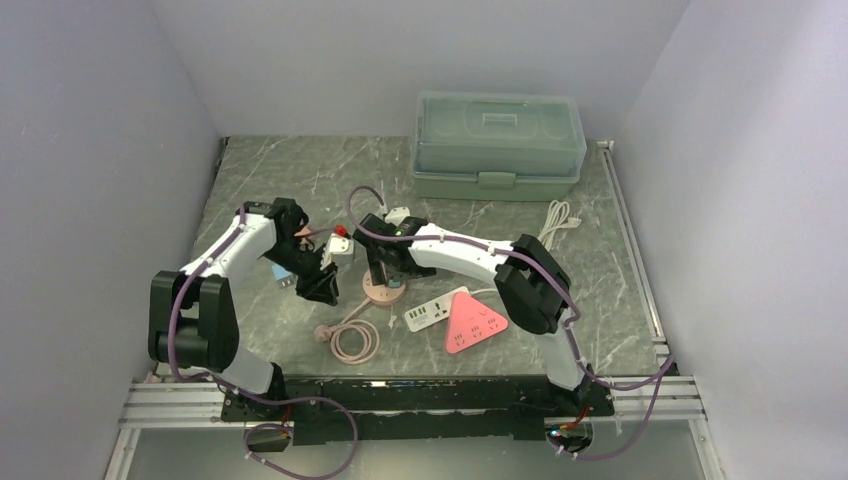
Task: Insert the plug
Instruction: Insert the plug into the socket.
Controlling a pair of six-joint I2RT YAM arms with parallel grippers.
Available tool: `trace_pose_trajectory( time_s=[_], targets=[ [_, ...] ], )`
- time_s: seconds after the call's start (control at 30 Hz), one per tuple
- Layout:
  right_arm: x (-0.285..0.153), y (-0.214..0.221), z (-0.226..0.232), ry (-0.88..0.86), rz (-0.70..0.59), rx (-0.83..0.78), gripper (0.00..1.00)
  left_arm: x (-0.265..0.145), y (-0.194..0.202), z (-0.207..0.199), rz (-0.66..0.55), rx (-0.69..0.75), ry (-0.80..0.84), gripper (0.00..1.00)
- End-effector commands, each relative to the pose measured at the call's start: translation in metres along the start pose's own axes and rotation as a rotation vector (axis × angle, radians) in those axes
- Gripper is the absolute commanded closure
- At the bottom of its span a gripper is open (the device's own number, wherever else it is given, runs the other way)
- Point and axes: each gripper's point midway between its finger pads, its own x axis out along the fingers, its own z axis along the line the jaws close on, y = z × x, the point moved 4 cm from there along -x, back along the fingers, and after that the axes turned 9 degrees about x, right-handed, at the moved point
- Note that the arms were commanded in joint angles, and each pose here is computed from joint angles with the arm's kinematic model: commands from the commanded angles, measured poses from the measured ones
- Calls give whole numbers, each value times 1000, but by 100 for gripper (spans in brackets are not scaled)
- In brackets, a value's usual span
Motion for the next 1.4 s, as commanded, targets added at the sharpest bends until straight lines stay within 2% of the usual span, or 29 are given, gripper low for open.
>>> trace_pose_trajectory(
  time_s=[0.0,0.07,0.23,0.33,0.4,0.77,0.9,1.0,1.03,1.1,1.13,1.2,1.3,1.37],
  targets=[
    [-29,-7,-7,4,-22,-44,1,-20,-24,1,-109,-11,-34,66],
    [-40,-10,-5,-25,-34,-31,7,-25,-24,3,-103,-23,-43,67],
    [-57,-12,6,-100,-47,-22,29,-30,-20,11,-76,-40,-85,68],
    [-58,-12,11,-114,-44,-22,46,-30,-13,16,-45,-48,-115,69],
    [-56,-10,11,-109,-40,-25,52,-31,-8,20,-29,-57,-140,71],
    [-41,-7,18,-113,-27,-39,54,-47,21,64,70,-146,-347,68],
    [-36,-6,17,-104,-27,-45,64,-62,38,89,132,-179,-483,66],
    [-31,-1,16,-109,-15,-45,75,-67,46,107,156,-210,-515,65],
    [-29,2,16,-110,-7,-44,76,-69,48,115,163,-225,-530,63],
    [-29,3,15,-109,-2,-40,74,-71,56,130,180,-257,-552,62],
    [-31,2,15,-111,-7,-38,69,-72,60,137,190,-265,-568,61],
    [-36,-1,15,-124,-23,-35,52,-72,68,150,208,-267,-593,42],
    [-51,-13,17,-150,-56,-29,34,-73,77,168,236,-275,-613,39],
    [-60,-19,20,-169,-71,-23,28,-75,80,179,246,-286,-643,38]
  ],
)
